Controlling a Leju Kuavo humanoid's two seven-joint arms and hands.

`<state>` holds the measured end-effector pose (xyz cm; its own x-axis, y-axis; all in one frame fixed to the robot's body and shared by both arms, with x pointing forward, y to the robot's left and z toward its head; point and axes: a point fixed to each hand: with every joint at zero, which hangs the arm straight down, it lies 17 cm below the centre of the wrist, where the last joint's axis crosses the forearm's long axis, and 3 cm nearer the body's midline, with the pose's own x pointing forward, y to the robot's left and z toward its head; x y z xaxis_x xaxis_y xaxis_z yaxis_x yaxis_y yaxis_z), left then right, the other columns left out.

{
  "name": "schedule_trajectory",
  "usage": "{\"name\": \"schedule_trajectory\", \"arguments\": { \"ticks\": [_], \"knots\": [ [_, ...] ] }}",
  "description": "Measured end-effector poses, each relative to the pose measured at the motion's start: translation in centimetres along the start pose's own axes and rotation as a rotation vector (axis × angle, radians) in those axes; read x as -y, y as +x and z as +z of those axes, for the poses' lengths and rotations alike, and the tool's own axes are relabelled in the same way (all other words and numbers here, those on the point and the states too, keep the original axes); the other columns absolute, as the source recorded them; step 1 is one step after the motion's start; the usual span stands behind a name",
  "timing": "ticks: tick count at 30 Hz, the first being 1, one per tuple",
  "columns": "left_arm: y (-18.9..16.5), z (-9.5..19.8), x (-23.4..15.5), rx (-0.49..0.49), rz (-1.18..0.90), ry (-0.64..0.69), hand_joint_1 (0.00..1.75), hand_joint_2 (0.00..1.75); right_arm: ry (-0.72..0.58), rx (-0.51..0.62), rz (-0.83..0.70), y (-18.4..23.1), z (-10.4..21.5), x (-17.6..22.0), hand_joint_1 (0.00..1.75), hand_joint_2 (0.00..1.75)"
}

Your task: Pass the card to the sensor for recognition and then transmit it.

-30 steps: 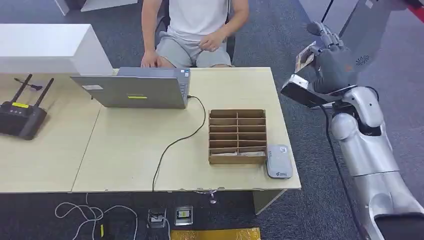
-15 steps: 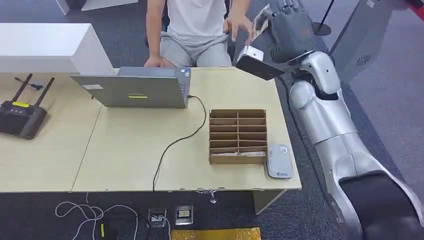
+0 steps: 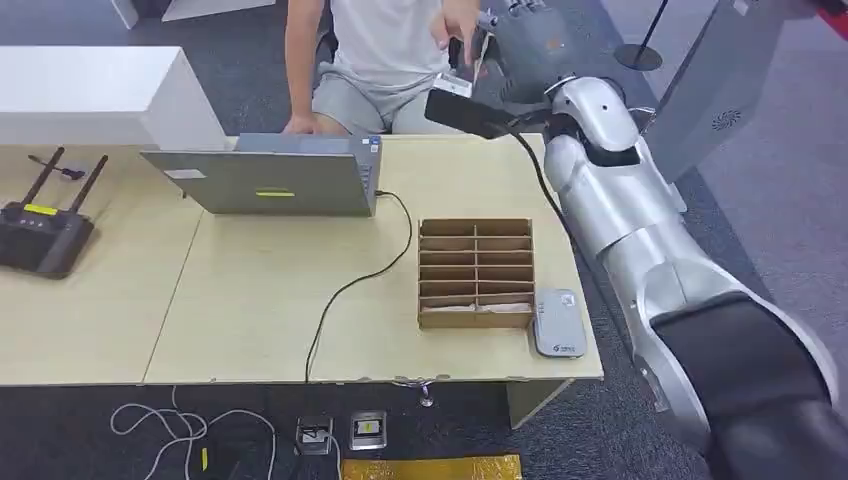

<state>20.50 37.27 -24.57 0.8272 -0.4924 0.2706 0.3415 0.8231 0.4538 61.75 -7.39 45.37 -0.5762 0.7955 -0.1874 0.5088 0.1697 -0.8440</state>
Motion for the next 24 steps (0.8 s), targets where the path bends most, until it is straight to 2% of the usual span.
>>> {"name": "schedule_trajectory", "arguments": {
  "ticks": [7,8,9,10,24],
  "knots": [
    [-0.3,0.0,-0.3,-0.005,0.001,0.003,0.00,0.00,0.059,-0.005,-0.006,0.4,0.2,-1.9,1.75,1.75],
    [-0.3,0.0,-0.3,-0.005,0.001,0.003,0.00,0.00,0.070,-0.005,-0.010,0.5,0.3,-2.2,1.68,1.75],
    [-0.4,0.0,-0.2,-0.006,0.002,0.001,0.00,0.00,0.082,-0.005,-0.013,0.5,0.4,-2.6,0.37,1.75],
    [-0.4,0.0,-0.1,-0.007,0.002,-0.002,0.00,0.00,0.095,-0.006,-0.015,0.5,0.5,-3.0,0.00,1.75],
    [-1.4,0.2,0.3,-0.030,0.034,0.014,0.00,0.00,0.141,-0.027,-0.037,2.0,0.7,-5.1,0.00,1.75]
  ]
}}
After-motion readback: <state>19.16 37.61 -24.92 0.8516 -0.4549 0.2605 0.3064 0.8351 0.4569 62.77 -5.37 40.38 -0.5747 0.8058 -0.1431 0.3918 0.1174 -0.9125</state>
